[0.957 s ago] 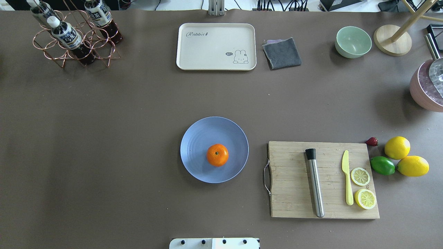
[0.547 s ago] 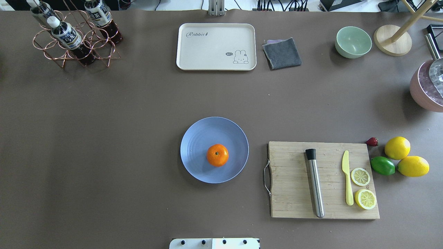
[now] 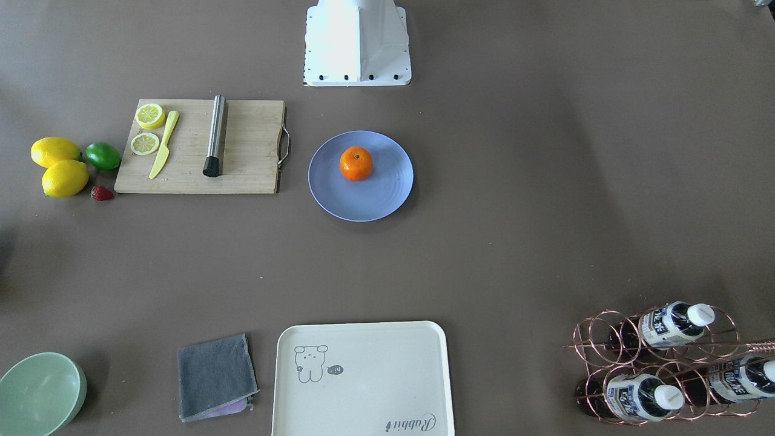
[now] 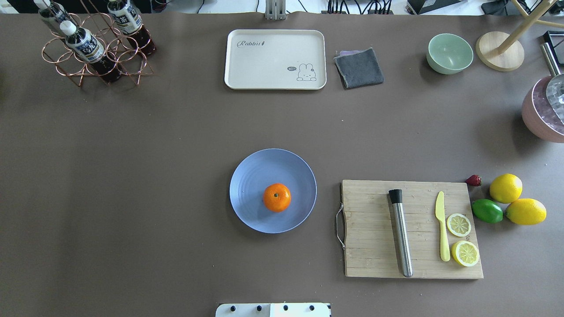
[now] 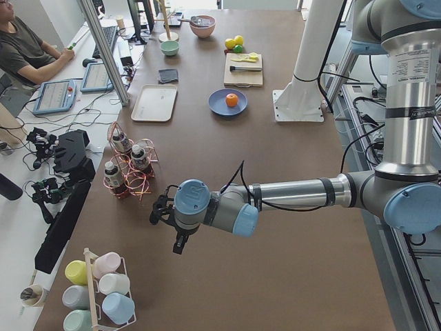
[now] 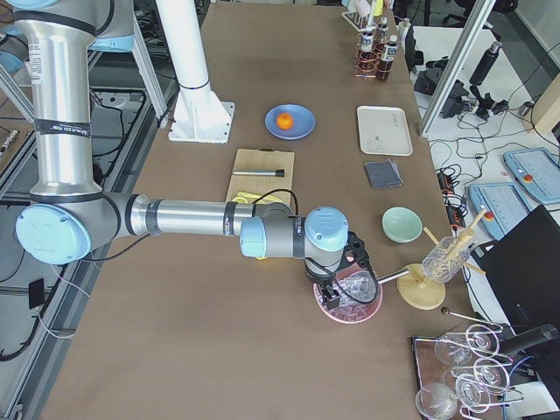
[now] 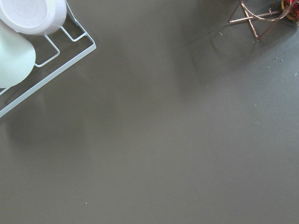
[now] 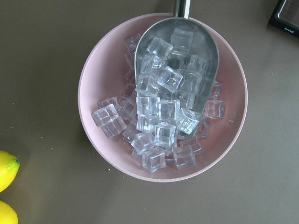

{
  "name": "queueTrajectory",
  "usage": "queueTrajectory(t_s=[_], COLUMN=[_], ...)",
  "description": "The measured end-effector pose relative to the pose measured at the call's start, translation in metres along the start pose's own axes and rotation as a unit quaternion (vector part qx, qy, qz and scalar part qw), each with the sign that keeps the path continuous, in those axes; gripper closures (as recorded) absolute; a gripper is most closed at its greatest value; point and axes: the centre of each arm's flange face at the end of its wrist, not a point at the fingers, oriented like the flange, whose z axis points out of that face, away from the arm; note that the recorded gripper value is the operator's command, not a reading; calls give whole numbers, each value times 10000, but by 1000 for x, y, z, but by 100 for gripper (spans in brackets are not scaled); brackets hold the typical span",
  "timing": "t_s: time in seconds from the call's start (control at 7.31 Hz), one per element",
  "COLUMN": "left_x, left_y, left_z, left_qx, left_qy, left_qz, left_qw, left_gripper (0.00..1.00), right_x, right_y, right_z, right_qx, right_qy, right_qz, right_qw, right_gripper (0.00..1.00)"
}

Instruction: Pick orange to plate

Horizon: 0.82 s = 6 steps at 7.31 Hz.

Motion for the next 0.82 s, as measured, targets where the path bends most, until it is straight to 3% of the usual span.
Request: queueTrajectory(t_s=[0.27,0.82], left_x=[18,20], left_y=[-24,-30], left_z=[-16,-23], left_qx=[-356,-457], left_qy=[-78,-388], left_qz=[-152,-50], left_qw=[9992,9982], left_gripper=[3,3], right_x=[-2,-6], right_y=[-22,-32], right_z=[-3,1], right_qx=[-275,-447], right_qy=[253,342], right_qz=[-20,-54], right_qw=[9993,9984], right_gripper=[0,0])
